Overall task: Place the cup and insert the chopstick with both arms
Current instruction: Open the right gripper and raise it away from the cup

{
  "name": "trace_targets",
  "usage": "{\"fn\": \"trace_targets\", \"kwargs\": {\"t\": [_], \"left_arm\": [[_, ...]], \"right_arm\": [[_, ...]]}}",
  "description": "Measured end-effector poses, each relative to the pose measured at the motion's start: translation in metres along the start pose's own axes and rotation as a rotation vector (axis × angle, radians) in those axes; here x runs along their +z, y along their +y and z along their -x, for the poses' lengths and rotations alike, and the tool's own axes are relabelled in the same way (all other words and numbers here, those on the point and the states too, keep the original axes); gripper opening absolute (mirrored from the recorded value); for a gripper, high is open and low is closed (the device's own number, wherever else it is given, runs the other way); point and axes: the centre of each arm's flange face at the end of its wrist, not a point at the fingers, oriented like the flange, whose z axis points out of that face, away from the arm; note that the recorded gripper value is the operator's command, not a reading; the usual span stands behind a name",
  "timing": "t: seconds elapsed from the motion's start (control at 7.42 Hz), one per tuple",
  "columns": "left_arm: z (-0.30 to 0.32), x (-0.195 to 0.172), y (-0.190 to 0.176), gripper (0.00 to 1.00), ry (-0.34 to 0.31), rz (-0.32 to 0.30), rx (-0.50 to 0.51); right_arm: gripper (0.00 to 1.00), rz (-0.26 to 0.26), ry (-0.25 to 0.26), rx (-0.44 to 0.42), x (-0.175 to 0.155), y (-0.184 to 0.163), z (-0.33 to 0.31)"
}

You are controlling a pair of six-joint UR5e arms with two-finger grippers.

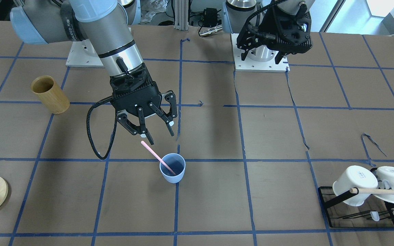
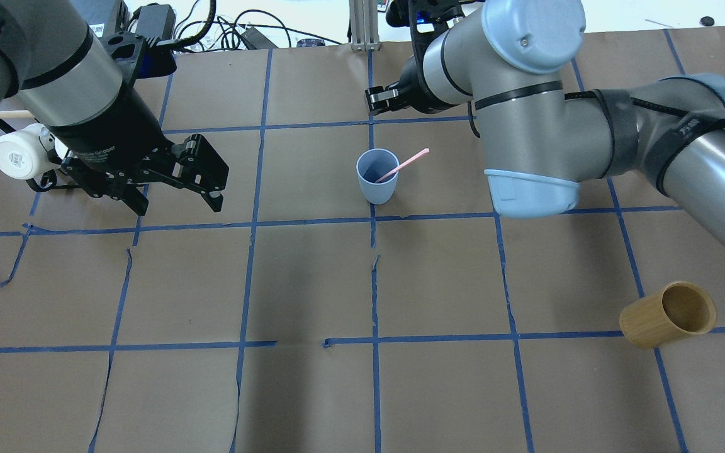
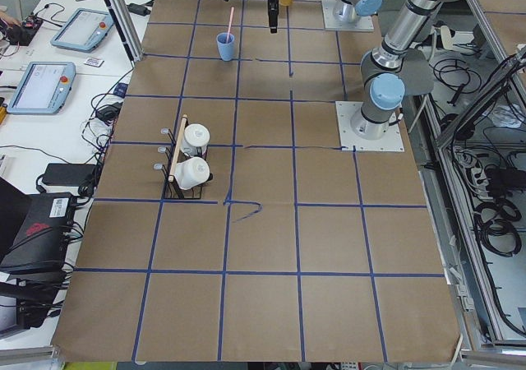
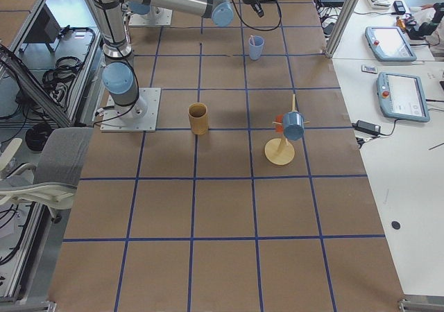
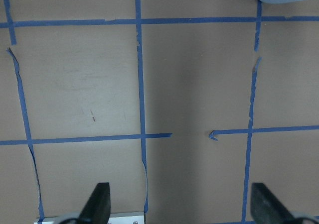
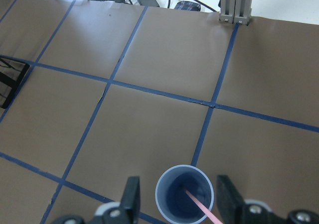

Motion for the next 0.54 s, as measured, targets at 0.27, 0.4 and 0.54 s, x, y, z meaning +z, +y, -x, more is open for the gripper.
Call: {"fn": "trace_targets", "kwargs": {"t": [0.27,0.4,0.54], "left_arm": [[0.0,0.0,0.0,1.0,0.002,-0.002,-0.001],[0.0,0.0,0.0,1.0,0.003,-0.002,-0.001],[0.0,0.0,0.0,1.0,0.003,-0.002,-0.001]], "right_arm": [[1.0,0.05,0.049,0.027,-0.017,-0.02,-0.004],[1.0,0.136,0.072,0.056,-0.03,-0.03,-0.01],[1.0,0.24,0.103,0.092,-0.041,-0.034,-0.022]]}}
